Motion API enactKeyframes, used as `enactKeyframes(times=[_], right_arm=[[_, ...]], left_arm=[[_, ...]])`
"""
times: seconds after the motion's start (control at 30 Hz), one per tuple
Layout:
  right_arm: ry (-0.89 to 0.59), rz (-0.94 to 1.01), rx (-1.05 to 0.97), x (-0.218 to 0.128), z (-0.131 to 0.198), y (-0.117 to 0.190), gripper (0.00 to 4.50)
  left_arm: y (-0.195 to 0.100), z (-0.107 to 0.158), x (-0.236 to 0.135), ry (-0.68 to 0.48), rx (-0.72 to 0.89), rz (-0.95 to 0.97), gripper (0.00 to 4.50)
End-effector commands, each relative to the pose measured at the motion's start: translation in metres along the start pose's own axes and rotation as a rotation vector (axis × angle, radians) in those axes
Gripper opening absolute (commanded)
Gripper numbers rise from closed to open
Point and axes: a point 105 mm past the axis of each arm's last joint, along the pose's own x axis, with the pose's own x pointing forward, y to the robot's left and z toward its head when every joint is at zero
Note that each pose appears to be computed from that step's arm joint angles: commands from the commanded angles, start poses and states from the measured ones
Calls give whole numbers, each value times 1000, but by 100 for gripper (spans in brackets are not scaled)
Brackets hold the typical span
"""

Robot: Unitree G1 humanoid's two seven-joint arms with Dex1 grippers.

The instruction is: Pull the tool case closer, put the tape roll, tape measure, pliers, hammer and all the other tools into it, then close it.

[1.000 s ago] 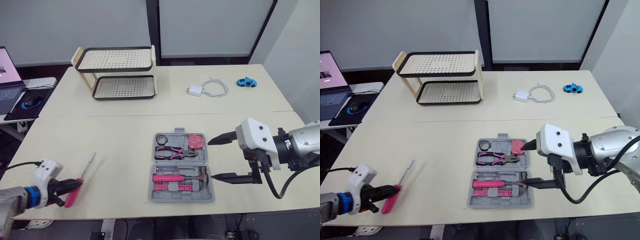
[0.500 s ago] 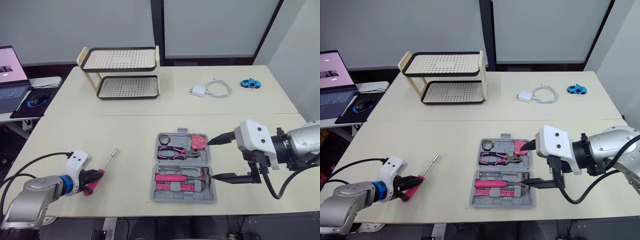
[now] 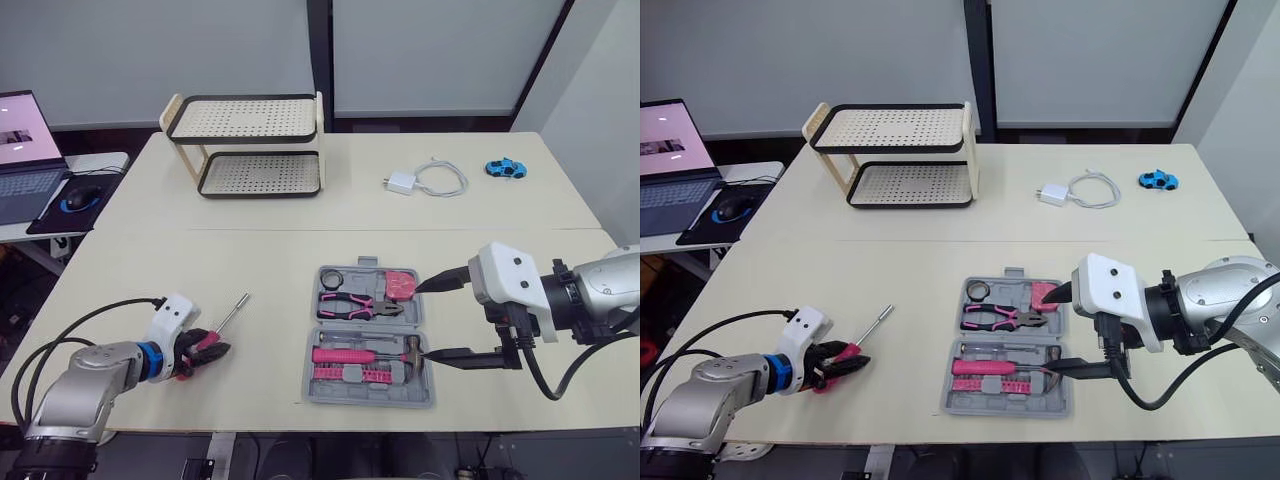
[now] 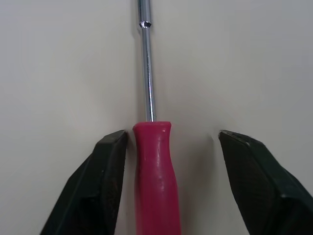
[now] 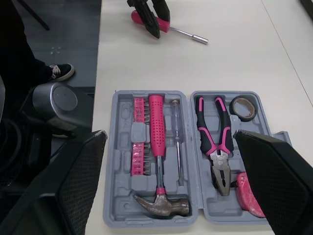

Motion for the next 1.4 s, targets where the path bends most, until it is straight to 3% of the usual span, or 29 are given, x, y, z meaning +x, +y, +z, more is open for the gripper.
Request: enactKeyframes(times=[0.03,0.07,0.57,0.8,1.03,1.4], right_arm=[[-7,-32,-37,-4,7,0,450],[-11,-35,-38,-4,7,0,450],[-87,-44,-50,4,14,2,450],[-94,-39,-50,7,15,3,450],[-89,-39,-51,7,15,4,450],[-82,-42,-49,7,14,3,450]], left_arm=[[10,-2,-18,-2,14,19,423],[11,-2,-22,-1,24,15,446],[27,-14,-58,-129,42,58,446],[23,-19,-43,-154,42,57,446],[14,-8,-23,-172,22,65,446],[16,-12,-8,-110,31,84,446]])
